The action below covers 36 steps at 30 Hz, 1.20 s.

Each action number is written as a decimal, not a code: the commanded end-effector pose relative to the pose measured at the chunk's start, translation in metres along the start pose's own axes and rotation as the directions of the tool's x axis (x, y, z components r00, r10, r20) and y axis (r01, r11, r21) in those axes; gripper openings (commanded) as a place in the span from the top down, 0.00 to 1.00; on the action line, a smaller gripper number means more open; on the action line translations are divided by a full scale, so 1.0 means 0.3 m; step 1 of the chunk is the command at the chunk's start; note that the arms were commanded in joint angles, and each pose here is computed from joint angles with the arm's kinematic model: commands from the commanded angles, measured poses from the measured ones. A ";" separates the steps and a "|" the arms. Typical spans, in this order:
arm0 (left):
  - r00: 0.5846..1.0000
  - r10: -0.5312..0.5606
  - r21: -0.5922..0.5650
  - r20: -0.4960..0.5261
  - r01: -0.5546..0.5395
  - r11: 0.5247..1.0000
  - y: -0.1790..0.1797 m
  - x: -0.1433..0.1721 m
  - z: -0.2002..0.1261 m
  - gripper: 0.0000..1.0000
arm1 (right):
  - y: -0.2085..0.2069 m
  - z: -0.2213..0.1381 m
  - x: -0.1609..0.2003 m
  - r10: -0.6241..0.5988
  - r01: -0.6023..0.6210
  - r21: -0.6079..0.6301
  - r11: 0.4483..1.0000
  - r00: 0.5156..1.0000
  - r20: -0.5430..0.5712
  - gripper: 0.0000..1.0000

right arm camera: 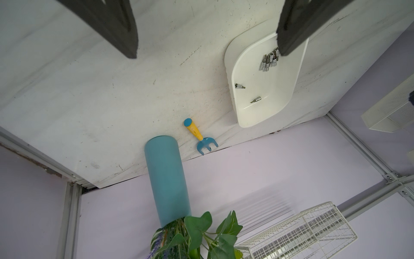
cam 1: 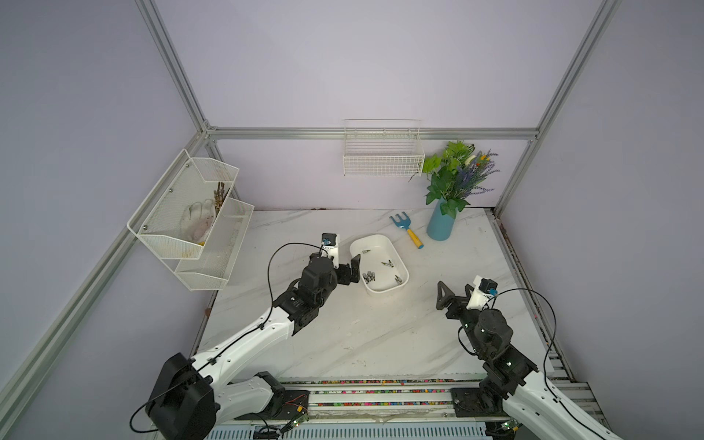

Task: Put the bit on the desktop into the storage box
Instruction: Reset both arms

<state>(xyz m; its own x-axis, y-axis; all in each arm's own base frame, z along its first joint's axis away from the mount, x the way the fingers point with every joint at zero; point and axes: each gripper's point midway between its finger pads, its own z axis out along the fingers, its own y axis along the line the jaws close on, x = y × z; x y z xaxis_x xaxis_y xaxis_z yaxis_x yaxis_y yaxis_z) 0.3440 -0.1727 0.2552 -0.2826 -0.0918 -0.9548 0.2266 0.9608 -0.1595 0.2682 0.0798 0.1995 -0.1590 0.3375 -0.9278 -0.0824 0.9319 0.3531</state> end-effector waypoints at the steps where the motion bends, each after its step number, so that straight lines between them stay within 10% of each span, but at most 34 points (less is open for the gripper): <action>1: 0.992 0.035 -0.103 0.122 -0.022 0.994 0.106 -0.055 -0.056 0.00 | 0.016 0.007 -0.015 -0.031 0.031 -0.021 0.999 0.999 0.019 0.00; 18: 0.958 0.235 -0.590 0.164 -0.096 0.802 0.626 0.072 -0.173 0.00 | -0.057 0.019 -0.138 -0.269 0.231 0.180 0.956 0.937 0.225 0.00; 36: 0.993 0.104 -0.482 -0.048 -0.114 0.869 0.796 0.346 0.119 0.00 | -0.197 0.174 -0.106 -0.322 0.276 0.275 0.921 0.937 0.138 0.00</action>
<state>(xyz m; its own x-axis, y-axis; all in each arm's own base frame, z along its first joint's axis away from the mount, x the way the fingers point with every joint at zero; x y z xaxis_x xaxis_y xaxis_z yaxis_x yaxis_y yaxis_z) 0.3806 0.0415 0.0786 -0.3665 0.0432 -0.9294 -0.2427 0.9599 0.1403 0.3235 0.0235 0.1831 -0.0499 0.0150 -0.9986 0.1640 0.9864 0.0067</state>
